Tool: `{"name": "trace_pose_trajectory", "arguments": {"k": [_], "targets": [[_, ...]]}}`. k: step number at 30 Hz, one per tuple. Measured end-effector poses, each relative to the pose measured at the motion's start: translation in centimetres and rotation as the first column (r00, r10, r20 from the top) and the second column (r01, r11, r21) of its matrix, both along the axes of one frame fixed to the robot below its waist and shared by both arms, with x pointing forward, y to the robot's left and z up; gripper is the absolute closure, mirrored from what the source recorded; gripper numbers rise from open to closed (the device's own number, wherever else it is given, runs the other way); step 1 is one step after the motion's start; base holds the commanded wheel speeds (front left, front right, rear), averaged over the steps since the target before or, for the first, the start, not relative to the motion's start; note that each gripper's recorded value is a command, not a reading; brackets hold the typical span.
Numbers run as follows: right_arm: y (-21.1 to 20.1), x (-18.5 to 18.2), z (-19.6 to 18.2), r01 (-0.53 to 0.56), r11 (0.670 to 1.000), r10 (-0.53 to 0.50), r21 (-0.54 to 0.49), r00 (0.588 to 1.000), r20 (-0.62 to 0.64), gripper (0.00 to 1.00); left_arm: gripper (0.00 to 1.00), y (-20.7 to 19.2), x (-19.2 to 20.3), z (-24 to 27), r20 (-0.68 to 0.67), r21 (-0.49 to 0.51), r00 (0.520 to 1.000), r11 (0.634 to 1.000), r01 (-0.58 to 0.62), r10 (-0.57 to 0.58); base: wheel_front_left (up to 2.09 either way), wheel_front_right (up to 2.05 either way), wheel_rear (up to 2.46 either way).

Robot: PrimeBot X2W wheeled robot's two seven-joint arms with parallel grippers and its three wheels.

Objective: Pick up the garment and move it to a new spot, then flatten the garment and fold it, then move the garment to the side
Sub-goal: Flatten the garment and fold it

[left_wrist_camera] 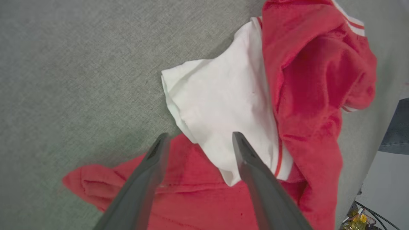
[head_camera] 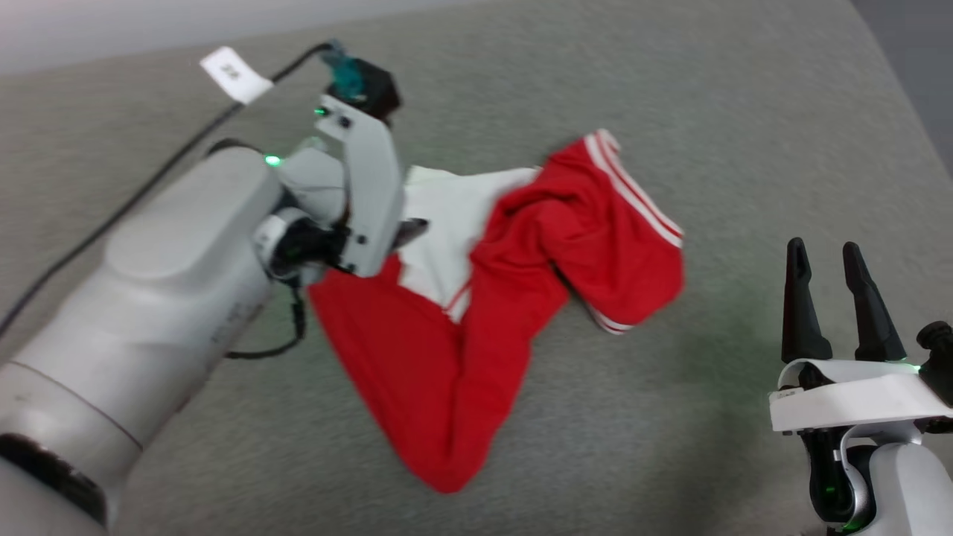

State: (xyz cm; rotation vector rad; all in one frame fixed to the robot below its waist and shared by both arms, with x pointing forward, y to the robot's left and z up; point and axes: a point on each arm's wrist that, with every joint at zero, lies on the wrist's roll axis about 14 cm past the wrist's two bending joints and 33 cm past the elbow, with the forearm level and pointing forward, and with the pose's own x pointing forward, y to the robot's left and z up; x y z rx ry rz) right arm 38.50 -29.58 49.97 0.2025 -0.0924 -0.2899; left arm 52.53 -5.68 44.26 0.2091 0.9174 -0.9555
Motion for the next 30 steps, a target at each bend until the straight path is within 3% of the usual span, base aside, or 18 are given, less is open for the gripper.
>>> {"name": "trace_pose_trajectory", "arguments": {"k": [12,13,14,15,22,30], "targets": [[-2.8,-2.3,-2.0,0.097,0.995,-0.098,-0.019,0.991,-0.088,0.00,0.02,-2.8,1.7,-4.6,-0.161,0.007,0.987,1.000,0.020,-0.019,0.00,0.00,0.00],[-2.9,-2.4,-2.1,0.100,0.995,-0.102,-0.022,0.991,-0.093,0.00,0.28,-3.3,1.6,-4.6,-0.174,-0.010,0.984,1.000,0.024,-0.025,0.00,0.00,0.00],[-3.0,-2.4,-2.2,0.102,0.994,-0.104,-0.027,0.990,-0.096,0.00,0.68,-3.7,1.5,-4.5,-0.183,-0.025,0.983,0.999,0.028,-0.032,0.00,0.00,0.00],[-3.0,-2.3,-2.2,0.100,0.994,-0.103,-0.033,0.990,-0.098,0.00,1.00,-3.9,1.2,-4.5,-0.191,-0.034,0.981,0.999,0.033,-0.039,0.00,0.00,0.00],[-1.7,-0.7,-2.2,0.049,0.997,-0.054,-0.056,0.994,-0.093,0.00,1.00,-3.2,2.3,-2.4,-0.123,-0.133,0.992,0.991,-0.023,0.007,0.00,0.00,0.00],[1.5,1.9,-2.0,-0.062,0.996,0.057,-0.064,0.996,-0.068,0.00,1.00,7.2,7.2,1.2,0.008,-0.115,0.968,0.962,-0.247,0.249,0.00,0.00,0.00]]}}
